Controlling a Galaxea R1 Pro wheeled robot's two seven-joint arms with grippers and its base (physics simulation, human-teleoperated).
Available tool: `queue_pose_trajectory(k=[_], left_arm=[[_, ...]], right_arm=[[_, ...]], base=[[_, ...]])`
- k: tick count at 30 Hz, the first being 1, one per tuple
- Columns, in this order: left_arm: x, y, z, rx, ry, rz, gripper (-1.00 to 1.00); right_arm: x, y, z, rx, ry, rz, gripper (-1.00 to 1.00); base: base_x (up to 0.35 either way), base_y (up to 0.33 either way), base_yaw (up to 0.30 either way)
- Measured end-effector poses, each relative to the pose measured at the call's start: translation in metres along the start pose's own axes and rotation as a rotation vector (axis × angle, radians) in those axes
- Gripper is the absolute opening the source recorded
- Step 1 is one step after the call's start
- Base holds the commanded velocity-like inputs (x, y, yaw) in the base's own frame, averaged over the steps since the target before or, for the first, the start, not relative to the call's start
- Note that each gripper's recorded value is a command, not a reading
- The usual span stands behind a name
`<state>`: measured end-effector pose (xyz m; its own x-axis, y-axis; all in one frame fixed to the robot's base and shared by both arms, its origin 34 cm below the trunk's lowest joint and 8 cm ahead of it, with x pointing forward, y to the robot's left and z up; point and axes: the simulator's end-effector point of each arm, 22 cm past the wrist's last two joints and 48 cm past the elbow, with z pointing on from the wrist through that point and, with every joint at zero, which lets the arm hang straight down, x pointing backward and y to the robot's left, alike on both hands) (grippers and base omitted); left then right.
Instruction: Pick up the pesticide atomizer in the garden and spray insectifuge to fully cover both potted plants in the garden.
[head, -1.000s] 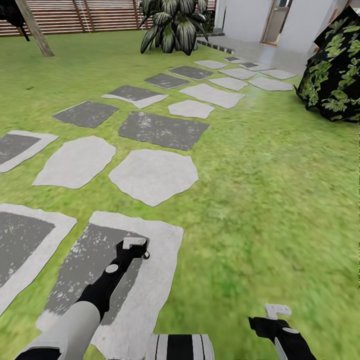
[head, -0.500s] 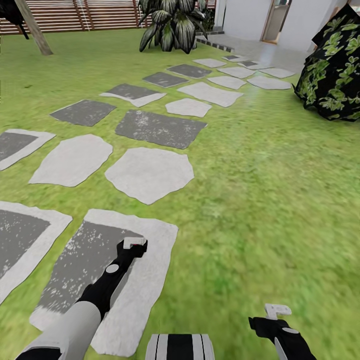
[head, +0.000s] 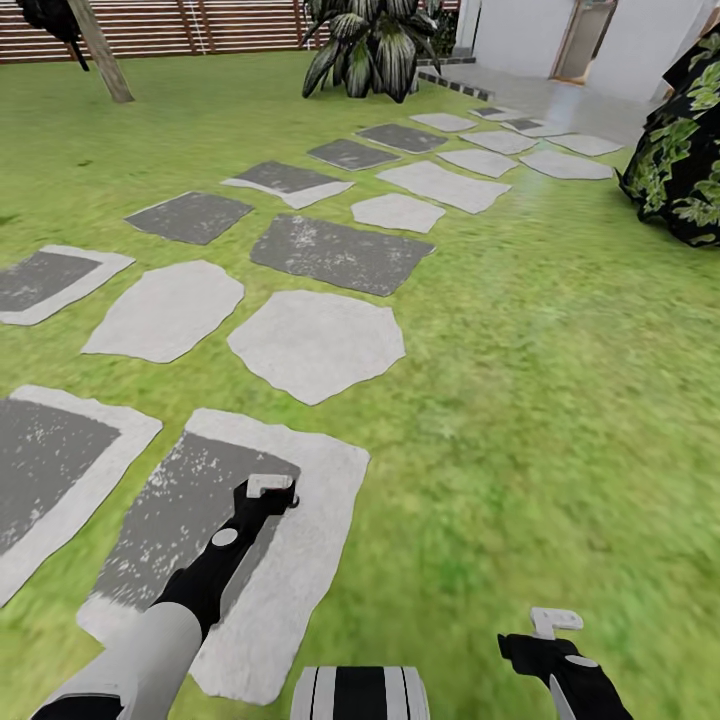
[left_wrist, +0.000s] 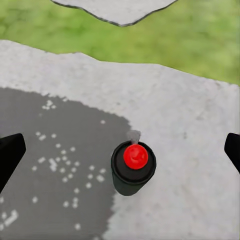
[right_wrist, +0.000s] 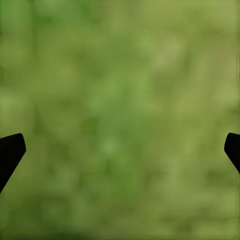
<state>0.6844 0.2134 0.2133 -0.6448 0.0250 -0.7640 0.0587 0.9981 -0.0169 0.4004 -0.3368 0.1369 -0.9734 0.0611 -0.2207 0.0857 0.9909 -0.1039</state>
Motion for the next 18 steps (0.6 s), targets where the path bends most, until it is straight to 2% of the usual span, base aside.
queue_pose_trajectory(k=[18], left_arm=[[0.041, 0.000, 0.010, 0.001, 0.061, -0.003, 1.00]], right_arm=[[0.027, 0.000, 0.015, 0.004, 0.060, -0.006, 1.00]], base=[[0.000, 0.000, 0.001]])
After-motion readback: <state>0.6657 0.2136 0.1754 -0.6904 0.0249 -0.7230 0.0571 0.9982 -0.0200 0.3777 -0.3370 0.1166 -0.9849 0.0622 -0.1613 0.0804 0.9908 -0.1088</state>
